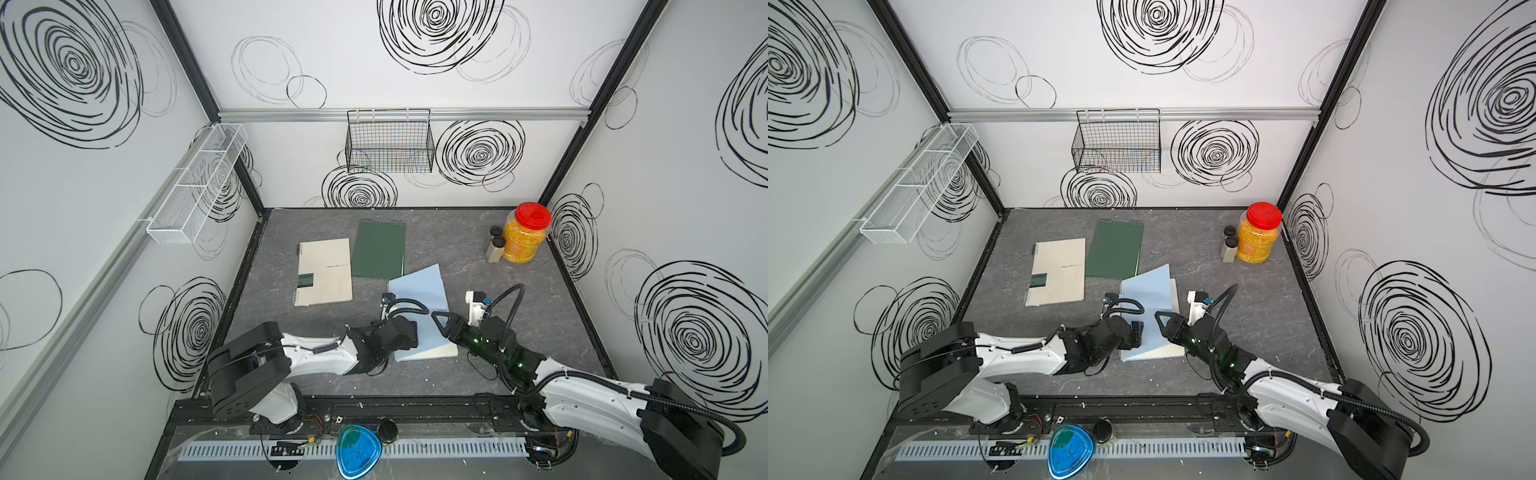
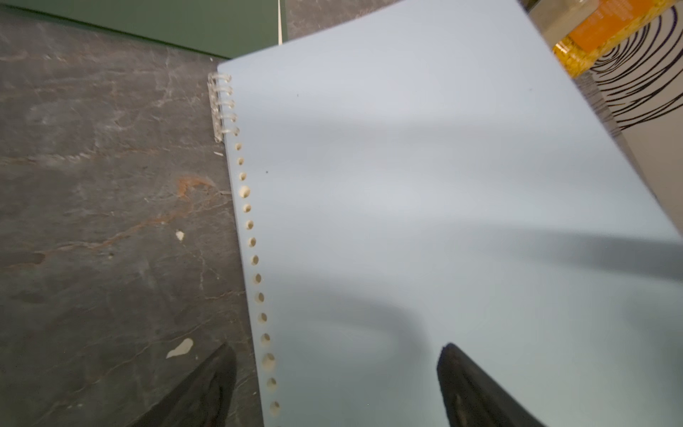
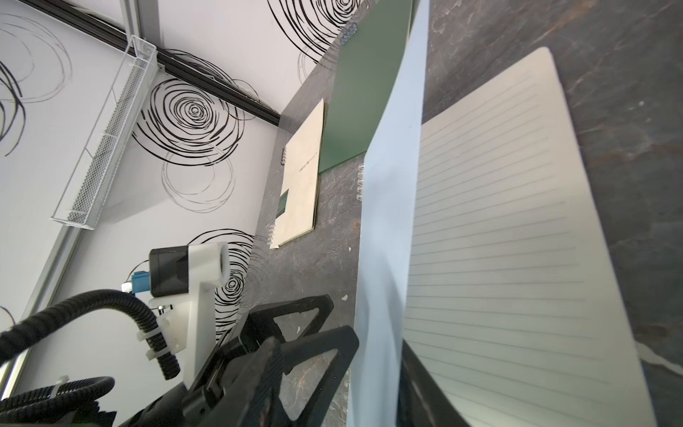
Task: Tear off pages from different notebooks
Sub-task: Open the notebook at the center of the board.
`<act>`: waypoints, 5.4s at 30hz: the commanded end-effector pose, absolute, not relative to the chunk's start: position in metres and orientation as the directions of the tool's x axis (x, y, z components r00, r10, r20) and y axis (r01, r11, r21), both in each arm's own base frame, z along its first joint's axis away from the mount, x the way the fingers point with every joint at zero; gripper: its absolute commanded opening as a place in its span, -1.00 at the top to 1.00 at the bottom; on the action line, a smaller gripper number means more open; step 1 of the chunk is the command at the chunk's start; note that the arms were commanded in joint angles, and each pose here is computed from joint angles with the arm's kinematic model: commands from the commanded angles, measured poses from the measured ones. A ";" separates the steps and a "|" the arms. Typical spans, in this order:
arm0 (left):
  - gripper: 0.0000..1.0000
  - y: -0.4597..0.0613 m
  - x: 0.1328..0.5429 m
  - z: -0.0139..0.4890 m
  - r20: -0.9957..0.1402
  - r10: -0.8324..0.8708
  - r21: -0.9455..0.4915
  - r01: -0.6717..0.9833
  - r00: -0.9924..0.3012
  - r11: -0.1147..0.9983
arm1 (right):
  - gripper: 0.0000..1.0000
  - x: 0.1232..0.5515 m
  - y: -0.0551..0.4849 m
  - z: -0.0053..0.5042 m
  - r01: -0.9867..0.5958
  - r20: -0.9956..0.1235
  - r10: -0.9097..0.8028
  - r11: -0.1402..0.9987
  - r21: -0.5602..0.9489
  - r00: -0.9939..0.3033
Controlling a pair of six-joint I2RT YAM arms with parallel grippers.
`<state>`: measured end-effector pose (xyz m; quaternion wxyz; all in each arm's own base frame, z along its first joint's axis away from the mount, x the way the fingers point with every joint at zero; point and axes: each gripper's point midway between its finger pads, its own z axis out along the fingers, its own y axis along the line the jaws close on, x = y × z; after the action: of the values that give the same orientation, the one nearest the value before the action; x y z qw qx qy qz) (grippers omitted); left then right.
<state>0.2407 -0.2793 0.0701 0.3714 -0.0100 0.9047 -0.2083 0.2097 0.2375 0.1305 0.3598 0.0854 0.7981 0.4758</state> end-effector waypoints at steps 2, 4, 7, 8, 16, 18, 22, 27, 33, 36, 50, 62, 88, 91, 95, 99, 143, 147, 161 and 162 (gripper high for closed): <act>-0.80 -0.261 0.255 0.102 -0.718 -0.205 -0.365 0.110 -0.665 0.924 | -0.02 0.209 0.241 0.150 -0.284 -0.536 0.481 0.502 0.817 -0.694; -0.81 -0.253 0.259 0.114 -0.731 -0.211 -0.361 0.105 -0.649 0.927 | -0.03 0.209 0.242 0.155 -0.304 -0.548 0.480 0.495 0.814 -0.685; -0.83 -0.247 0.265 0.137 -0.752 -0.219 -0.363 0.113 -0.622 0.925 | -0.06 0.207 0.246 0.161 -0.338 -0.563 0.470 0.481 0.809 -0.679; -0.84 -0.246 0.268 0.146 -0.759 -0.224 -0.365 0.115 -0.611 0.924 | -0.06 0.206 0.248 0.164 -0.350 -0.568 0.466 0.475 0.807 -0.678; -0.86 -0.249 0.283 0.203 -0.786 -0.250 -0.404 0.164 -0.565 0.900 | -0.07 0.199 0.265 0.179 -0.437 -0.609 0.428 0.437 0.786 -0.668; -0.86 -0.254 0.286 0.215 -0.790 -0.253 -0.413 0.180 -0.558 0.893 | -0.08 0.197 0.269 0.185 -0.460 -0.621 0.419 0.427 0.778 -0.662; -0.86 -0.264 0.290 0.223 -0.787 -0.241 -0.415 0.198 -0.567 0.888 | -0.11 0.194 0.277 0.189 -0.480 -0.635 0.403 0.424 0.768 -0.659; -0.84 -0.275 0.295 0.219 -0.778 -0.219 -0.408 0.207 -0.589 0.889 | -0.12 0.188 0.285 0.196 -0.517 -0.651 0.388 0.401 0.757 -0.653; -0.84 -0.285 0.299 0.222 -0.774 -0.200 -0.399 0.217 -0.600 0.891 | -0.13 0.182 0.292 0.202 -0.555 -0.672 0.375 0.380 0.740 -0.638; -0.83 -0.291 0.300 0.224 -0.772 -0.190 -0.394 0.223 -0.606 0.892 | -0.13 0.179 0.296 0.206 -0.575 -0.682 0.366 0.367 0.731 -0.633; -0.79 -0.302 0.313 0.209 -0.765 -0.121 -0.312 0.199 -0.633 0.929 | -0.15 0.171 0.312 0.212 -0.615 -0.705 0.336 0.346 0.709 -0.624; -0.24 -0.287 0.322 0.191 -0.756 -0.099 -0.245 0.140 -0.647 0.959 | -0.15 0.161 0.327 0.215 -0.655 -0.724 0.296 0.310 0.690 -0.623; 0.11 -0.271 0.328 0.171 -0.735 -0.096 -0.225 0.107 -0.672 0.968 | -0.16 0.154 0.343 0.212 -0.676 -0.735 0.247 0.287 0.678 -0.632; 0.13 -0.270 0.328 0.168 -0.730 -0.094 -0.222 0.104 -0.677 0.970 | -0.16 0.154 0.344 0.212 -0.676 -0.734 0.244 0.285 0.679 -0.634; 0.02 -0.269 0.329 0.164 -0.726 -0.094 -0.219 0.100 -0.681 0.971 | -0.16 0.153 0.345 0.212 -0.679 -0.735 0.240 0.283 0.678 -0.634; 0.29 -0.269 0.329 0.159 -0.721 -0.085 -0.212 0.102 -0.688 0.972 | -0.16 0.151 0.348 0.219 -0.691 -0.737 0.250 0.259 0.675 -0.628; 1.00 -0.239 0.339 0.178 -0.804 0.257 0.080 0.331 -0.536 0.940 | -0.84 0.251 0.166 0.123 -0.168 -0.727 0.440 0.785 0.596 -0.527; 1.00 -0.243 0.331 0.181 -0.813 0.294 0.120 0.348 -0.504 0.930 | -0.94 0.251 0.164 0.115 -0.160 -0.739 0.411 0.809 0.566 -0.534; 1.00 -0.249 0.325 0.175 -0.813 0.276 0.084 0.364 -0.513 0.927 | -0.94 0.238 0.147 0.075 -0.083 -0.681 0.432 0.808 0.584 -0.592; 1.00 -0.250 0.324 0.175 -0.811 0.276 0.081 0.369 -0.516 0.926 | -0.91 0.237 0.146 0.074 -0.079 -0.678 0.433 0.807 0.585 -0.593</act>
<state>0.3261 -0.2447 0.1694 0.4468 0.1866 0.8744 -0.0306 0.2387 0.1466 0.0752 0.4423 0.0966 0.8454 0.2834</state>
